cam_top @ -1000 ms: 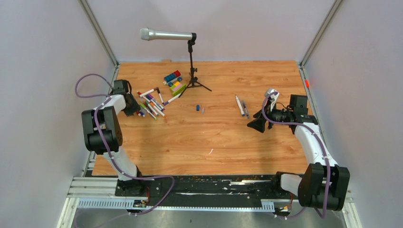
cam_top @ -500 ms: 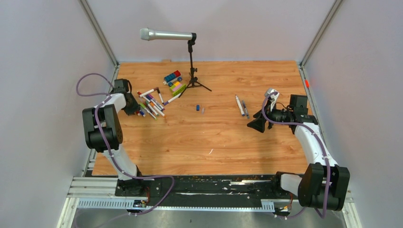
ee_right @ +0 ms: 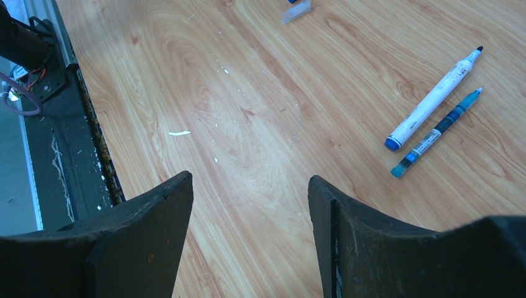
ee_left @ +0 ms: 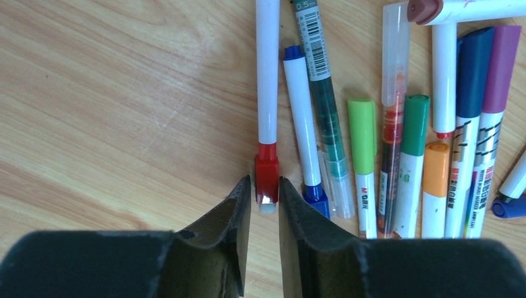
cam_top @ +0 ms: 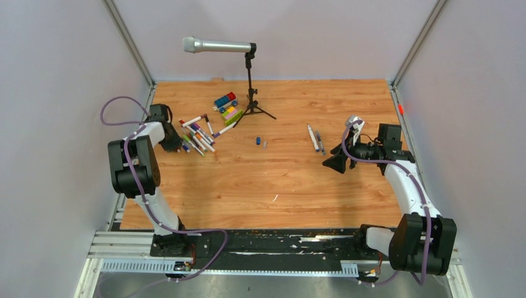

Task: Open the pen caps
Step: Pick up the pen from the center of the board.

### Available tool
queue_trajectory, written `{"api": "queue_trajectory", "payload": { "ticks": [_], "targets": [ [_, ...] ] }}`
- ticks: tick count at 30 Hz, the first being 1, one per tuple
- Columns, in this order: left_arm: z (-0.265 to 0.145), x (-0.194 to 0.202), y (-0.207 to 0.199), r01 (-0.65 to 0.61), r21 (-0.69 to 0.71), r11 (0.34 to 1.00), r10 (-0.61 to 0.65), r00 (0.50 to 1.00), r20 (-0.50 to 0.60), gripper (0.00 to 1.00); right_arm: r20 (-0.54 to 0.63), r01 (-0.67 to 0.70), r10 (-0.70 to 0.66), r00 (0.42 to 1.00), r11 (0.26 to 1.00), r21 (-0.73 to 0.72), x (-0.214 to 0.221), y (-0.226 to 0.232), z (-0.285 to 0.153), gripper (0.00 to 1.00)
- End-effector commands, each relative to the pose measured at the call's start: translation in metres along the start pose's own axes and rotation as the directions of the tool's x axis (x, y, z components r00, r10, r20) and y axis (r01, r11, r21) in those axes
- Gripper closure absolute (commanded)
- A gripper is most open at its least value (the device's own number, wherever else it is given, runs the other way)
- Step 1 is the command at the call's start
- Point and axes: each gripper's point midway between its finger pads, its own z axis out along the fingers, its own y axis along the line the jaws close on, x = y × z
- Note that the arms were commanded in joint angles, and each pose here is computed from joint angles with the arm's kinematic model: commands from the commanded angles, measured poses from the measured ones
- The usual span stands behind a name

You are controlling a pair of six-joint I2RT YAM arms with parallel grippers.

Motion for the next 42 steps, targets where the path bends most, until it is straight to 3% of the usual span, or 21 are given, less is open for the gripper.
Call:
{"api": "queue_trajectory", "payload": {
  "ticks": [1, 7, 13, 17, 18, 21, 26, 30, 34, 38, 42],
  "targets": [
    [-0.002, 0.003, 0.01, -0.025, -0.033, 0.999, 0.024, 0.999, -0.02, 0.75, 0.022, 0.052, -0.052, 0.998, 0.998, -0.017, -0.005, 0.001, 0.0, 0.32],
    [-0.022, -0.005, 0.01, -0.02, -0.025, 0.999, 0.021, 0.999, 0.032, 0.99, 0.028, 0.059, -0.059, 0.998, 0.998, -0.023, -0.007, 0.004, -0.001, 0.32],
    [-0.066, -0.003, 0.002, 0.002, 0.074, 0.997, -0.011, 0.992, 0.124, 1.0, 0.033, 0.066, -0.065, 0.997, 0.997, -0.03, -0.008, 0.006, -0.002, 0.32],
    [-0.102, 0.01, -0.021, -0.009, 0.269, 0.963, -0.038, 0.985, 0.171, 1.0, 0.042, 0.075, -0.074, 0.996, 0.996, -0.04, -0.009, 0.009, -0.002, 0.32],
    [-0.11, 0.017, -0.033, -0.026, 0.347, 0.938, -0.035, 0.985, 0.169, 1.0, 0.045, 0.079, -0.077, 0.996, 0.996, -0.045, -0.01, 0.011, -0.002, 0.32],
    [-0.149, 0.033, -0.075, -0.09, 0.629, 0.772, -0.058, 0.976, 0.211, 1.0, 0.053, 0.105, -0.102, 0.993, 0.993, -0.059, -0.012, 0.015, -0.004, 0.32],
    [-0.211, 0.066, -0.117, -0.245, 0.801, 0.546, -0.006, 0.955, 0.297, 1.0, 0.081, 0.18, -0.173, 0.982, 0.979, -0.094, -0.026, 0.03, -0.01, 0.32],
    [-0.268, 0.101, -0.154, -0.384, 0.863, 0.329, 0.02, 0.916, 0.4, 1.0, 0.12, 0.239, -0.222, 0.968, 0.96, -0.147, -0.039, 0.049, -0.017, 0.33],
    [-0.316, 0.128, -0.175, -0.473, 0.865, 0.164, -0.029, 0.875, 0.484, 1.0, 0.155, 0.291, -0.264, 0.952, 0.939, -0.185, -0.054, 0.069, -0.026, 0.33],
    [-0.352, 0.152, -0.19, -0.506, 0.861, 0.039, -0.083, 0.858, 0.508, 1.0, 0.187, 0.303, -0.265, 0.946, 0.928, -0.217, -0.07, 0.087, -0.032, 0.33],
    [-0.371, 0.178, -0.208, -0.531, 0.847, -0.029, -0.052, 0.847, 0.529, 1.0, 0.182, 0.257, -0.214, 0.96, 0.932, -0.256, -0.085, 0.101, -0.033, 0.33]
  ]
}}
